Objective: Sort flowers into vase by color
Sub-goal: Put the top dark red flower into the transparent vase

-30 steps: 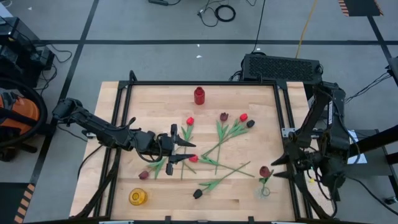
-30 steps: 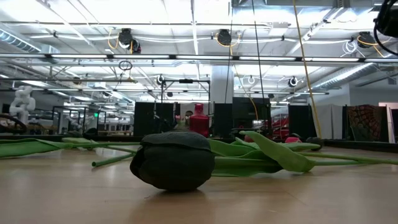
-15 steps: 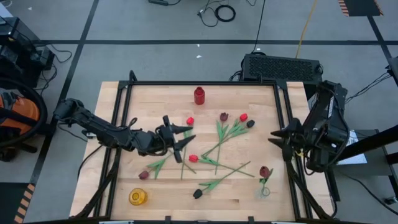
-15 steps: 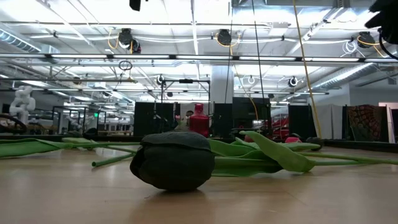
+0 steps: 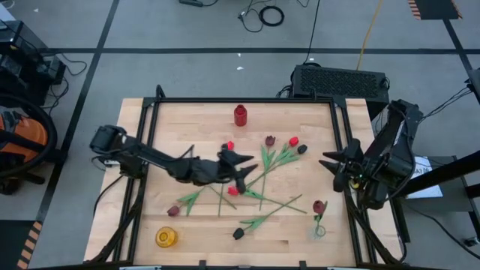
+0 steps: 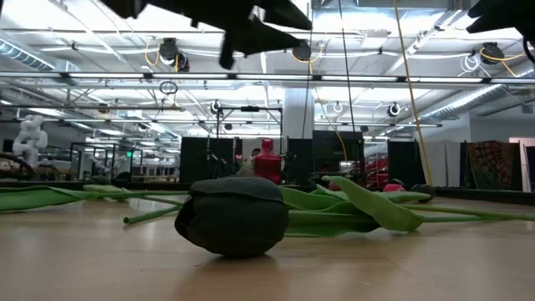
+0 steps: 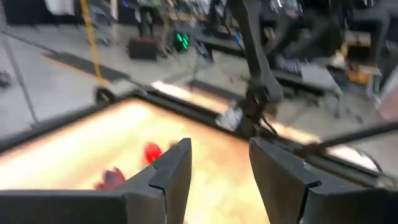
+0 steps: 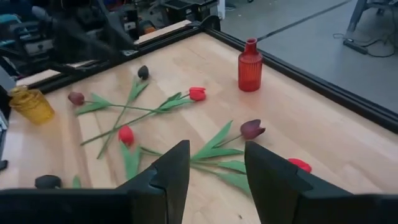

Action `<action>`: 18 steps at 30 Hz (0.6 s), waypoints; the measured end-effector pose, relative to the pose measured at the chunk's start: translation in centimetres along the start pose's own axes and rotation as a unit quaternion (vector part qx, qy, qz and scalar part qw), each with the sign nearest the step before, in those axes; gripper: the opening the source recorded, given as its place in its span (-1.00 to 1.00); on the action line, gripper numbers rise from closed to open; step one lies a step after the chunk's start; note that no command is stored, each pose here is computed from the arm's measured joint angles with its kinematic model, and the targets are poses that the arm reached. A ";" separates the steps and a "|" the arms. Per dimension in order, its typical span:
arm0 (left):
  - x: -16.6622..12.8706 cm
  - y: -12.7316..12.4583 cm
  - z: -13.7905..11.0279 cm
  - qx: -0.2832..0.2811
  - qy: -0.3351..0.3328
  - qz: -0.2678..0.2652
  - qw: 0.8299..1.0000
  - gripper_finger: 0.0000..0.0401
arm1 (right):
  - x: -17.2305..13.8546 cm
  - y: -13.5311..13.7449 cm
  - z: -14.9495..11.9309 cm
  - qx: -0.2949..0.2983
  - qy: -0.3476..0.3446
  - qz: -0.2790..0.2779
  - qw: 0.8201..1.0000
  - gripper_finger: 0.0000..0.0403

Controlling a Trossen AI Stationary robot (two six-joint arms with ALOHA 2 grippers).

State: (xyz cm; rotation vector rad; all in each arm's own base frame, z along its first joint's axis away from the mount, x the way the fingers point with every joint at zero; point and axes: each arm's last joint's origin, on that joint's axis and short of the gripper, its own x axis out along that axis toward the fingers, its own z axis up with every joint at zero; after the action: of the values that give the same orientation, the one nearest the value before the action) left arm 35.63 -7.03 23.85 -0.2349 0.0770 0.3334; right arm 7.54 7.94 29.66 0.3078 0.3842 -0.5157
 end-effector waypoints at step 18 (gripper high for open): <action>6.2 -1.2 -2.5 0.080 0.144 0.054 0.985 -0.16 | 0.0 -0.6 0.1 -0.056 -0.002 -0.012 0.998 -0.28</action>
State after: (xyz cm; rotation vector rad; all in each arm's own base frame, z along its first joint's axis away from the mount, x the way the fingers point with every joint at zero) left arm 41.75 -6.75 21.00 -0.1179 0.4009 0.3982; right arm 7.28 7.44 29.68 0.1949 0.4121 -0.5166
